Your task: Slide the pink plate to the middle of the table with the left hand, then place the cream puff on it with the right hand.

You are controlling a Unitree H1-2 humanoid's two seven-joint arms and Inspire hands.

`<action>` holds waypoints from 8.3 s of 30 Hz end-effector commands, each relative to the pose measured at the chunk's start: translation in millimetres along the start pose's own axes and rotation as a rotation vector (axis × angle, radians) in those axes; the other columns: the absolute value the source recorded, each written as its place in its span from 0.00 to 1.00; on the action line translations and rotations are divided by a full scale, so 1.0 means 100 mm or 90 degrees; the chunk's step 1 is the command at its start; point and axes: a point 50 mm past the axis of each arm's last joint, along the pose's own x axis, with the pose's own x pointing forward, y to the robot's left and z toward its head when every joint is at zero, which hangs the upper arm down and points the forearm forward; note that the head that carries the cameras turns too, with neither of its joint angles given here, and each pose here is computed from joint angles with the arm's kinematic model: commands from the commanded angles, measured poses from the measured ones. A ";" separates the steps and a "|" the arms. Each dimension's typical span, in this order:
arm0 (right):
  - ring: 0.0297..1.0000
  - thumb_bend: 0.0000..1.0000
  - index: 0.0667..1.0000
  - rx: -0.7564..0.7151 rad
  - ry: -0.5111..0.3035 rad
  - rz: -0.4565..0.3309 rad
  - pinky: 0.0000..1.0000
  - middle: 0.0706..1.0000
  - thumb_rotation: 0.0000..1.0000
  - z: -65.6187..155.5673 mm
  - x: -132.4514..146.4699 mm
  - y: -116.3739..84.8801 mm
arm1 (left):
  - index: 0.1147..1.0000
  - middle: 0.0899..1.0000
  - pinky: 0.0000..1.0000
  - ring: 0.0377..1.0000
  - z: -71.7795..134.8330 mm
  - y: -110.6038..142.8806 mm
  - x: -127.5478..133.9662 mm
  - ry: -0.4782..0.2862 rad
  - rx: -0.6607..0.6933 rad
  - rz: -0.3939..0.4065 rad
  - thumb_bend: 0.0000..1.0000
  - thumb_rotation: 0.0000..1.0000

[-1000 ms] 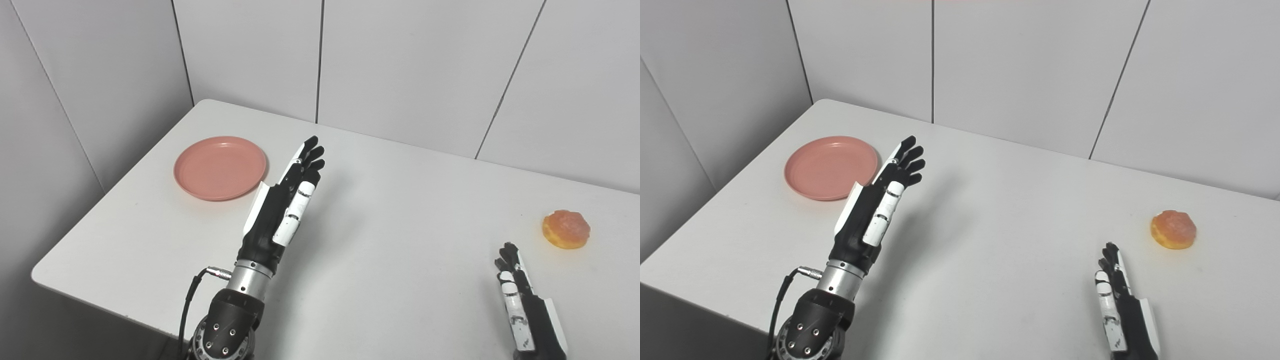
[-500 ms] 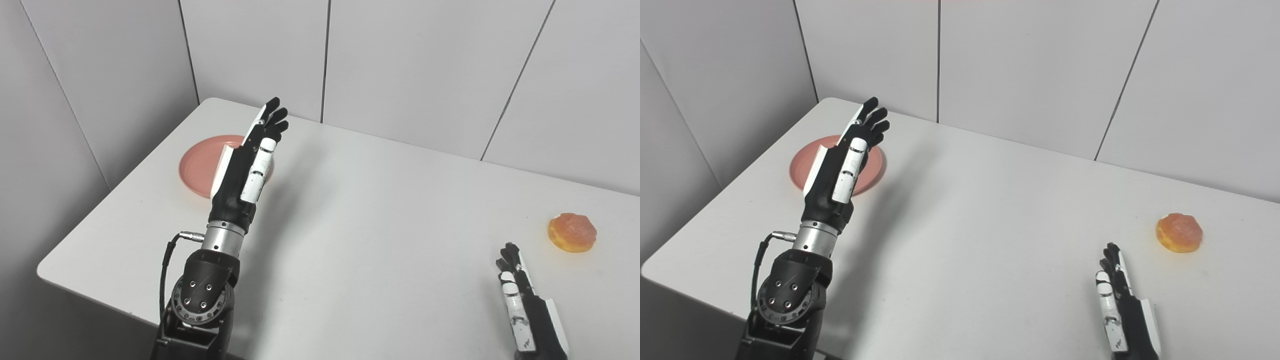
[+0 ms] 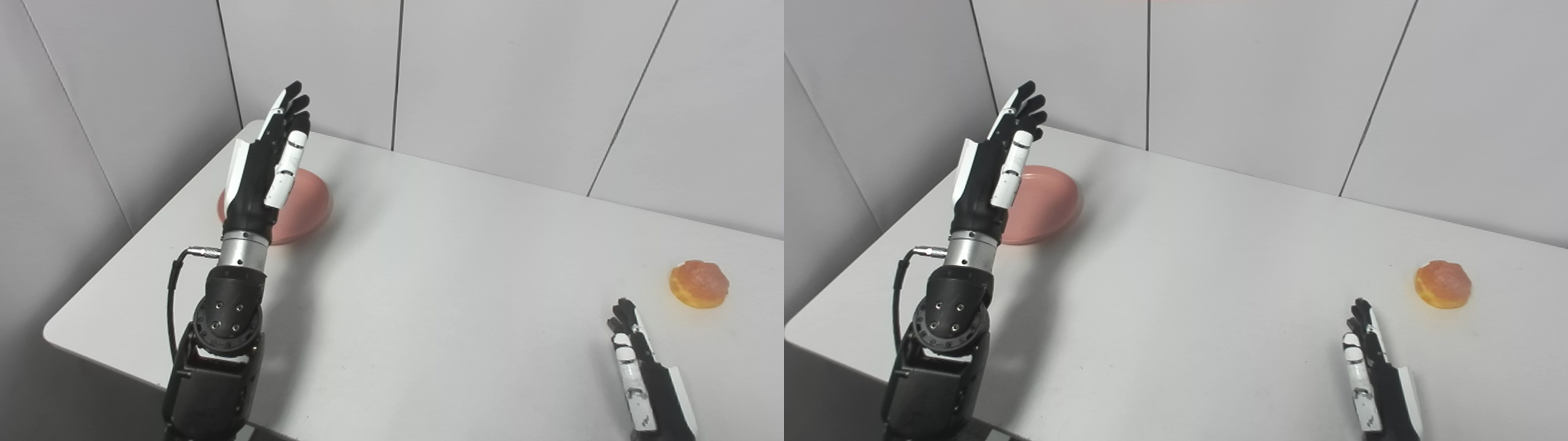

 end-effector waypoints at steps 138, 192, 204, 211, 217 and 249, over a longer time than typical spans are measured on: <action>0.97 0.04 0.98 0.020 -0.021 -0.010 1.00 0.98 1.00 0.13 0.01 -0.05 | 0.88 0.91 0.92 0.91 -1.72 0.16 0.52 0.323 -0.334 0.001 0.39 1.00; 0.96 0.10 0.97 0.012 -0.017 -0.020 1.00 0.97 1.00 0.19 0.03 0.05 | 0.87 0.89 0.89 0.89 -1.35 -1.13 -0.10 0.358 -0.396 -0.239 0.40 1.00; 0.96 0.12 0.97 0.012 -0.021 -0.019 1.00 0.96 1.00 0.22 0.05 0.09 | 0.88 0.90 0.90 0.90 -1.10 -1.32 -0.26 0.351 -0.394 -0.291 0.40 1.00; 0.95 0.13 0.96 0.011 -0.021 -0.023 0.98 0.96 1.00 0.25 0.05 0.12 | 0.87 0.89 0.88 0.89 -0.94 -1.46 -0.43 0.353 -0.396 -0.320 0.40 1.00; 0.94 0.15 0.96 0.007 -0.021 -0.025 0.96 0.95 1.00 0.28 0.06 0.15 | 0.87 0.88 0.88 0.88 -0.80 -1.54 -0.57 0.357 -0.416 -0.339 0.39 1.00; 0.94 0.21 0.95 -0.015 -0.010 -0.048 0.95 0.95 1.00 0.44 0.09 0.22 | 0.89 0.90 0.92 0.90 -0.50 -1.53 -0.94 0.350 -0.418 -0.356 0.41 1.00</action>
